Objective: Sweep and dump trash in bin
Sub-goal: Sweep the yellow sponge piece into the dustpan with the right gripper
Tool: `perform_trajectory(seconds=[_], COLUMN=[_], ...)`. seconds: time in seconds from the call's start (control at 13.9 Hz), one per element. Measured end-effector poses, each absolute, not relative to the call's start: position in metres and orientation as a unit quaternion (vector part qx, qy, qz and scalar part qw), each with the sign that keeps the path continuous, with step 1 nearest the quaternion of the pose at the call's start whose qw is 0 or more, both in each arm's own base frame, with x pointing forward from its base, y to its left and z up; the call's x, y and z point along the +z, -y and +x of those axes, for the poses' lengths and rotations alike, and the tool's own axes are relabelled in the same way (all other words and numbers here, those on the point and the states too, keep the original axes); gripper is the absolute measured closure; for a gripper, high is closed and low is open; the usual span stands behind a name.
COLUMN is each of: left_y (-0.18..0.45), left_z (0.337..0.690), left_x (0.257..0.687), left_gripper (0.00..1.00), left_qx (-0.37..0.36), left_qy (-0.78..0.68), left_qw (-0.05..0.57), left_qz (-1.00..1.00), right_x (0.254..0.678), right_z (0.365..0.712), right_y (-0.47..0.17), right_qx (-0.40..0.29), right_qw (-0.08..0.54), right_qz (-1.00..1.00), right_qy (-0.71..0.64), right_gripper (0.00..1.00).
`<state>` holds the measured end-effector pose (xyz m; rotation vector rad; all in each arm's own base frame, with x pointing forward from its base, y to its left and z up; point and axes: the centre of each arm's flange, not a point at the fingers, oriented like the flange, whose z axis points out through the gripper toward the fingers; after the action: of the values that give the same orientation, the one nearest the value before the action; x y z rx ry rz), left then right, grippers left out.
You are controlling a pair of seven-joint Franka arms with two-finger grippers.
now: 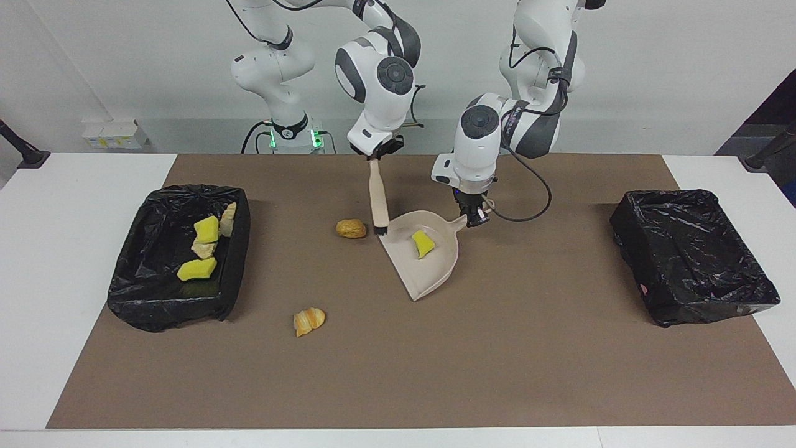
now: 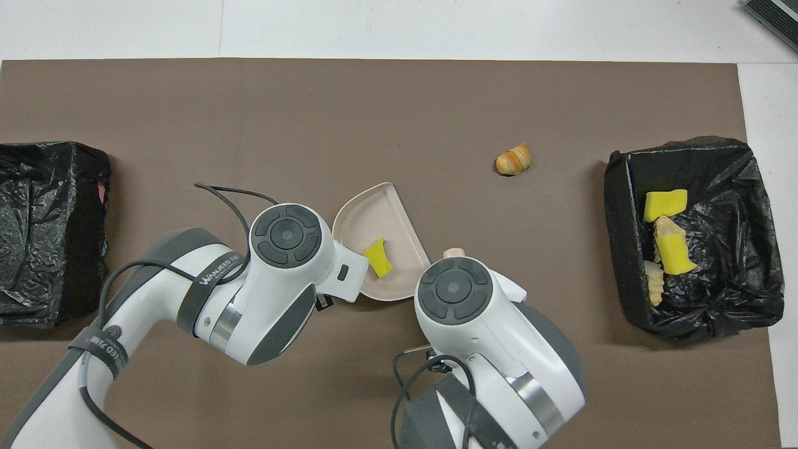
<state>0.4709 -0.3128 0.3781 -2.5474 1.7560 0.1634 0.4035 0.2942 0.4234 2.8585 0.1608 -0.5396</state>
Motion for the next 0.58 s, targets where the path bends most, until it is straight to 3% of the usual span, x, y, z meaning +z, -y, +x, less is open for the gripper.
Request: perform_trajectory(seconds=[0.29, 0.58], left_y=[0.313, 0.312], left_z=[0.470, 0.462], left_x=[0.378, 0.375], left_gripper=[0.68, 0.68], left_qx=[0.053, 0.057], left_qy=[-0.567, -0.585], left_qw=[0.022, 0.035], left_qz=[-0.822, -0.808], right_x=[0.411, 0.381], right_z=[0.424, 0.411], right_y=[-0.243, -0.212], right_qx=[-0.166, -0.149], right_qw=[0.170, 0.158], right_qz=[0.971, 0.976], right_qy=[-0.036, -0.032], right_gripper=[0.75, 0.75])
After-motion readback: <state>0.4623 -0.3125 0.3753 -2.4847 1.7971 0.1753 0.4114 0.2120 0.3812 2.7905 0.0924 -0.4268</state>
